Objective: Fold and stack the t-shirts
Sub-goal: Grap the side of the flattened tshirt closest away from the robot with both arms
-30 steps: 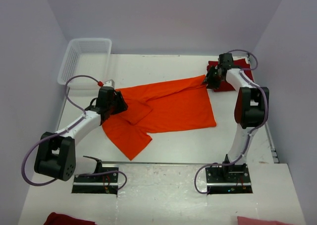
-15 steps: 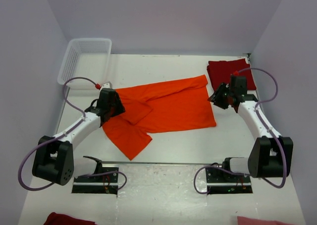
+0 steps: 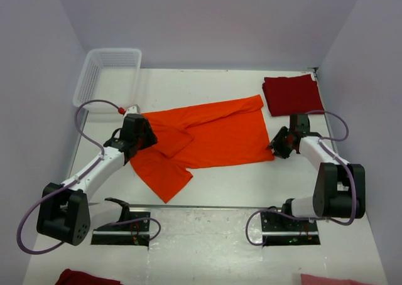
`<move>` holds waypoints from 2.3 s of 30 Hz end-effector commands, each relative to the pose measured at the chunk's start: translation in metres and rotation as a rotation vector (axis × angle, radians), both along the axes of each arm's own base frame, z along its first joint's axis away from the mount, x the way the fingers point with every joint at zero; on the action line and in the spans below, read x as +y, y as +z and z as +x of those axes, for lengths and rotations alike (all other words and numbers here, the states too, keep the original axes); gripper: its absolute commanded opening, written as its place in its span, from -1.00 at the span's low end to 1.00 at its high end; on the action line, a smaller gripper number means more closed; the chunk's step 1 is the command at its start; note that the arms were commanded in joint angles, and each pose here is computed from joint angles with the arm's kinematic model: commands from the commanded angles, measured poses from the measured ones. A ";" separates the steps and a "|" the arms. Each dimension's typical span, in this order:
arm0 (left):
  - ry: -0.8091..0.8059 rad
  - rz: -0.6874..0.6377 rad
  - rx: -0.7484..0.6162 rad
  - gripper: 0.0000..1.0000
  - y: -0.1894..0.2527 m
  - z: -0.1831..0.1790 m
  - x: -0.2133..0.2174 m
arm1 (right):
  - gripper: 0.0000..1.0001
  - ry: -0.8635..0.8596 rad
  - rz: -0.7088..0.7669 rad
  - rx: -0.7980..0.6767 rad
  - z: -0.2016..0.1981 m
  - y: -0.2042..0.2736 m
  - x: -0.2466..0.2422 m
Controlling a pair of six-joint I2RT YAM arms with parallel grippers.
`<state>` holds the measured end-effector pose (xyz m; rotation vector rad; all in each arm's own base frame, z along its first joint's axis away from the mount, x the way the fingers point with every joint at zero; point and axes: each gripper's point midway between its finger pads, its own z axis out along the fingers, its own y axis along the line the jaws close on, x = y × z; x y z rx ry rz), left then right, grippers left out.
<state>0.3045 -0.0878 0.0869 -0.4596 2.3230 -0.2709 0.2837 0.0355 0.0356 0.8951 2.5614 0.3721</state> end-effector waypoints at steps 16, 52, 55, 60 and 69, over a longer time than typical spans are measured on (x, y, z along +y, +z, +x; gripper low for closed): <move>-0.035 0.008 0.006 -0.08 -0.009 -0.001 -0.004 | -0.25 -0.044 0.014 0.047 -0.018 -0.011 -0.011; -0.043 0.150 0.283 -0.21 -0.032 -0.069 -0.032 | -1.00 0.019 0.069 -0.070 -0.006 0.009 0.001; -0.072 0.147 0.306 -0.14 -0.026 -0.084 -0.048 | -1.00 0.035 0.082 -0.077 -0.005 0.008 0.004; -0.098 0.165 0.341 -0.07 -0.025 -0.112 -0.063 | -1.00 0.066 0.100 -0.086 -0.006 0.008 0.009; -0.082 0.311 0.434 0.05 -0.054 -0.157 -0.055 | -1.00 0.081 0.118 -0.107 -0.008 0.009 0.013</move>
